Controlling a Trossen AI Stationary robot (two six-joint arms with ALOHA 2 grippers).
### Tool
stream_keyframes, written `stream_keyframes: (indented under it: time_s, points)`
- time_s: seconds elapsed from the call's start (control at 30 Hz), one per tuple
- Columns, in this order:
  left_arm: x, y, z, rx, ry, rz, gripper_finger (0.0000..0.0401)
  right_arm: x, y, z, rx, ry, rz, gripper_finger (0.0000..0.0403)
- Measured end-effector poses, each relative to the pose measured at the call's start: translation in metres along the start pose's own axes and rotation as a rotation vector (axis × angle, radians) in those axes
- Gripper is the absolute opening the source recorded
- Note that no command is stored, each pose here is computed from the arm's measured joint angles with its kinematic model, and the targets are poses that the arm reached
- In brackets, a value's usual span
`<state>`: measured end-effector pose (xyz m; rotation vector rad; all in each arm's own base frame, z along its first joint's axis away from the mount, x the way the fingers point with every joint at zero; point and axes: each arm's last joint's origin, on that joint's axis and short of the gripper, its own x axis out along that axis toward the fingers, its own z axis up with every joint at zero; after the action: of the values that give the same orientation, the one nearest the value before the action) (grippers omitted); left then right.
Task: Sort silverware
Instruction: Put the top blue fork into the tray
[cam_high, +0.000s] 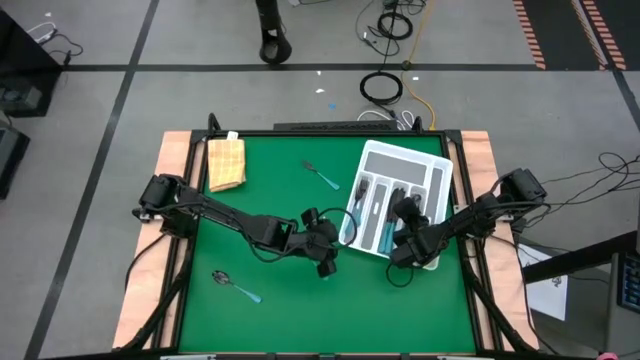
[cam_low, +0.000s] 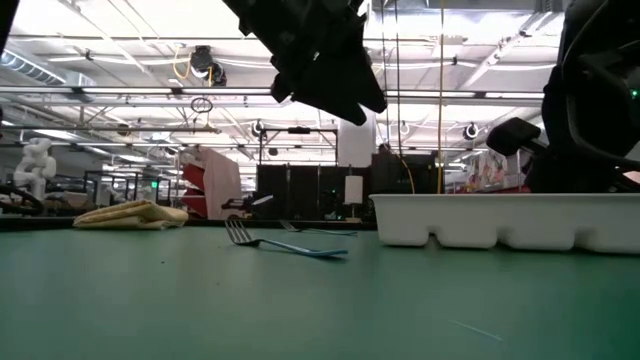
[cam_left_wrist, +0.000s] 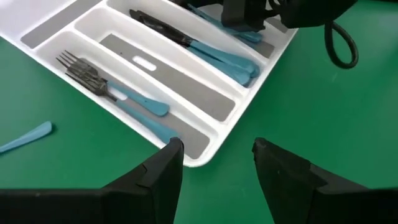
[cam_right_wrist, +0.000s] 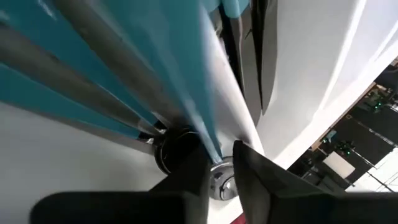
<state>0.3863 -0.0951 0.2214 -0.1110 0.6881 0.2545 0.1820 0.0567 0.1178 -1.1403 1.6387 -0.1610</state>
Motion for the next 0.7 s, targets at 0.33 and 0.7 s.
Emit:
stream_keyframes:
  time_s: [0.33, 0.7]
  points:
    - [0.000, 0.003, -0.005, 0.076, 0.050, 0.034, 0.0200, -0.001, -0.001, -0.002, 0.003, 0.001, 0.002, 0.0123]
    - [0.000, 0.003, -0.005, 0.076, 0.050, 0.034, 0.0200, -0.022, -0.021, -0.005, 0.092, -0.025, -0.023, 0.0149]
